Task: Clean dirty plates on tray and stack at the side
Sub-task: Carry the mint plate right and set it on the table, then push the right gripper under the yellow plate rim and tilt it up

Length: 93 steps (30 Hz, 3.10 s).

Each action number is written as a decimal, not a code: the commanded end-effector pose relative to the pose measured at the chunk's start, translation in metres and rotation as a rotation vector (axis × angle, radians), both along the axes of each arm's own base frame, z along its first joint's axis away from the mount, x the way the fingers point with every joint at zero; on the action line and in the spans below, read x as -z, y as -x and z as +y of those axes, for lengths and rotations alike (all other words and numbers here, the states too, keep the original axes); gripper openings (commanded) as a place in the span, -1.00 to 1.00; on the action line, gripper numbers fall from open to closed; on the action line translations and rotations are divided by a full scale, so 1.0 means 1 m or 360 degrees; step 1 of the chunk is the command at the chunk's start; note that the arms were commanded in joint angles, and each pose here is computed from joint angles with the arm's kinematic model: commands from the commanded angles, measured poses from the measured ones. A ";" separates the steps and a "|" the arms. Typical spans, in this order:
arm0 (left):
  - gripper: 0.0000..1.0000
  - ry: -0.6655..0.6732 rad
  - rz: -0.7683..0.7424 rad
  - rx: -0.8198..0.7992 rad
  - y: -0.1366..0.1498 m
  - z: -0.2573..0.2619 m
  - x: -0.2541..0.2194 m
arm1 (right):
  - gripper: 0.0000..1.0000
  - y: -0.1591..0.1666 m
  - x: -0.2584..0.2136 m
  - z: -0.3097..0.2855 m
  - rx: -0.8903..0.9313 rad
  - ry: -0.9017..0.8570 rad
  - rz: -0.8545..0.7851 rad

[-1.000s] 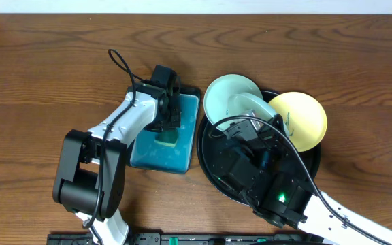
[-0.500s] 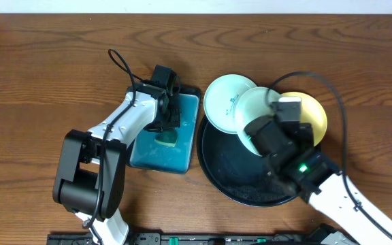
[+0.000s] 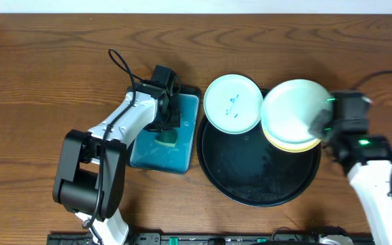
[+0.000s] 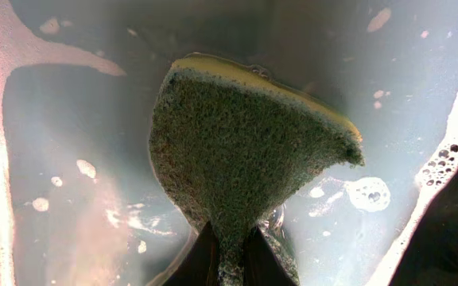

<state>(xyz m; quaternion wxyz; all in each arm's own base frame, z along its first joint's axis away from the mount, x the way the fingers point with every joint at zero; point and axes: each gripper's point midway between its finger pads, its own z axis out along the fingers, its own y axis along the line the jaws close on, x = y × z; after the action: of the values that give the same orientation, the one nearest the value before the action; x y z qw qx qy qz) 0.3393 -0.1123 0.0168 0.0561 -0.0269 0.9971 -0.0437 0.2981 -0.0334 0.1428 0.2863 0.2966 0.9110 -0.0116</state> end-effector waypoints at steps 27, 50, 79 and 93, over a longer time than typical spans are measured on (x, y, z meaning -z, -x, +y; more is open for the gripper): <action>-0.85 -0.0025 0.0052 0.0001 0.006 0.004 0.008 | -0.98 0.055 0.054 -0.206 0.1104 -0.0302 0.0005; -0.85 -0.0026 0.0057 0.0001 0.006 0.004 0.008 | -0.24 -0.046 0.084 -0.133 0.0247 -0.0633 -0.0165; -0.85 -0.0029 0.0068 0.0001 0.008 0.005 0.008 | -0.47 -0.030 0.118 -0.033 -0.0339 -0.0463 0.0266; -0.85 -0.0029 0.0068 0.0001 0.008 0.005 0.008 | -0.71 -0.038 0.117 -0.040 -0.0312 -0.0410 0.0219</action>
<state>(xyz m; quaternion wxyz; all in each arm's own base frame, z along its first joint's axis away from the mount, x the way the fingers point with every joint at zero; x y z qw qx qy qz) 0.3381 -0.1119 0.0167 0.0536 -0.0270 0.9973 -0.0429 0.3364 -0.0776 0.0280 0.1849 0.2443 0.9454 0.1115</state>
